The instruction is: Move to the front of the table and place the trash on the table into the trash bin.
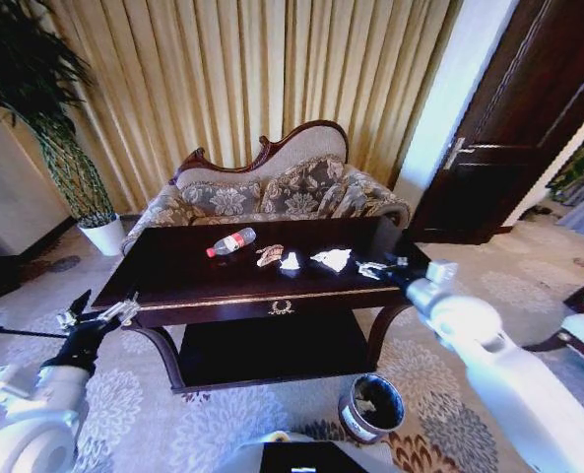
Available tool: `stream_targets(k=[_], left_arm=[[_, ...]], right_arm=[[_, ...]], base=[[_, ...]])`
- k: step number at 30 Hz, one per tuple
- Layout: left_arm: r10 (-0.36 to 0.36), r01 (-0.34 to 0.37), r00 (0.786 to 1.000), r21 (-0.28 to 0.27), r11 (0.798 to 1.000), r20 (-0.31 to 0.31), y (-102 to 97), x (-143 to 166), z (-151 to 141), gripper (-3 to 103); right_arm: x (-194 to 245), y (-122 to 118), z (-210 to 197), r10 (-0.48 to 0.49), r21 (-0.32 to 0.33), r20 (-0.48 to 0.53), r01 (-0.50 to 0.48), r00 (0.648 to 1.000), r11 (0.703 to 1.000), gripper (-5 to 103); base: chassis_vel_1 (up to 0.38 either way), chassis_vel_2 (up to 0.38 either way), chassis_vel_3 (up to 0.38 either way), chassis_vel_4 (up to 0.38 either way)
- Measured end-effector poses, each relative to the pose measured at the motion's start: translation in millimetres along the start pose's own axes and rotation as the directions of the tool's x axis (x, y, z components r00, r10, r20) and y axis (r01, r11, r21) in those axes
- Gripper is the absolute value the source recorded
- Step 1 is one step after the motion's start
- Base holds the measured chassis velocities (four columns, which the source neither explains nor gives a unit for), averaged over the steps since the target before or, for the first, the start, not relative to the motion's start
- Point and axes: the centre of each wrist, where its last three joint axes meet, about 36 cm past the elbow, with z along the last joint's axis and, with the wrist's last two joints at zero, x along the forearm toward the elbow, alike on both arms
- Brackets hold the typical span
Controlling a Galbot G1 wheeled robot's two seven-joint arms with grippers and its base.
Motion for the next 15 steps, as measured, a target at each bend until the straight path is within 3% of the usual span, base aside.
stream_targets(k=[6,15], left_arm=[[-0.012,0.012,1.000,-0.010,1.000,0.005,2.3,0.9,-1.3,100],[-0.014,0.014,1.000,-0.010,1.000,0.015,2.6,-0.3,-2.7,100]], right_arm=[[-33.2,11.4,6.4,0.024,-0.036,-0.015,-0.024,1.000,0.999,100],[-64.9,25.2,12.0,0.016,-0.028,-0.039,-0.017,0.999,0.999,100]], base=[[0.000,0.000,0.000,0.000],[0.000,0.000,0.000,0.000]])
